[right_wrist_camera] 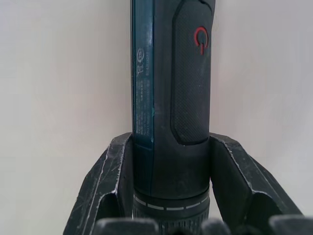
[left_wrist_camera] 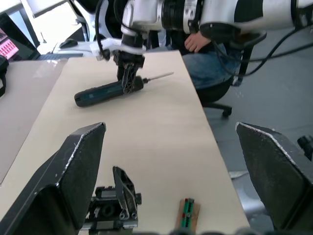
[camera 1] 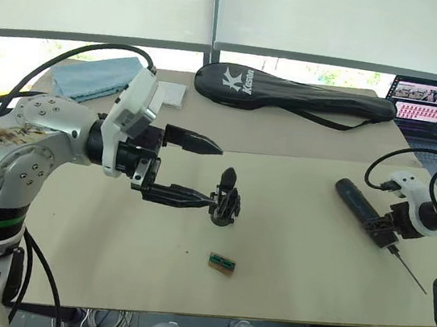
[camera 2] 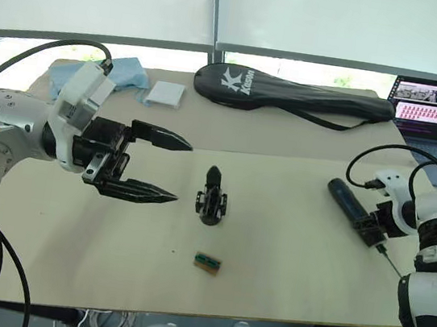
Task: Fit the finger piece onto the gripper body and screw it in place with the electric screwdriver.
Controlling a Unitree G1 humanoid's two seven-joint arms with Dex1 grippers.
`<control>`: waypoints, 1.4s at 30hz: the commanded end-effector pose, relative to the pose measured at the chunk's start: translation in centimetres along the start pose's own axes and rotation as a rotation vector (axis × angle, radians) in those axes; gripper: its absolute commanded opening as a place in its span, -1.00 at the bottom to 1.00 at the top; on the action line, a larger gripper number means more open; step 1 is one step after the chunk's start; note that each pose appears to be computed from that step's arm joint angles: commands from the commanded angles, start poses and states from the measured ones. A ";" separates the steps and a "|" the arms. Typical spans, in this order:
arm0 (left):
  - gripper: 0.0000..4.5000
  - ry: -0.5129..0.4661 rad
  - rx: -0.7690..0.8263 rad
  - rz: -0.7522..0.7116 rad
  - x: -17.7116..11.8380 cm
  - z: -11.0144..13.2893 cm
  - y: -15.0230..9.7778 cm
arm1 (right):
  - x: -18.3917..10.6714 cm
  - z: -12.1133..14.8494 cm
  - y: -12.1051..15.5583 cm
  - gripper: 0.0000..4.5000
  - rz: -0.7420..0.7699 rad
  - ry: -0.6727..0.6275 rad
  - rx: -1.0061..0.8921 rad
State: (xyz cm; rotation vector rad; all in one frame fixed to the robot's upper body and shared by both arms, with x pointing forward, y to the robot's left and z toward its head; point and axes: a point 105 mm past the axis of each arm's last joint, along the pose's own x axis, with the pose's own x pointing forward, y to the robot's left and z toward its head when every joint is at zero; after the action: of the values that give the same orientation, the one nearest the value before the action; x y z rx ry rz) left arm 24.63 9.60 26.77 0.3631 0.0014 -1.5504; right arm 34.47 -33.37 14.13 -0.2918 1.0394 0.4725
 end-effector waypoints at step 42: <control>1.00 0.126 0.022 -0.116 0.9 -11.5 -4.8 | -7.4 2.9 22.9 -0.16 0.600 -0.968 -0.702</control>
State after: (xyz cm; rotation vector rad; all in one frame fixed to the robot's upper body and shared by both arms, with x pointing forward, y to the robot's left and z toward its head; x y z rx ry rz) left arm 22.39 11.66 14.52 0.4483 0.1707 -1.6523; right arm 23.36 -15.27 20.73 -0.3561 0.0420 1.3542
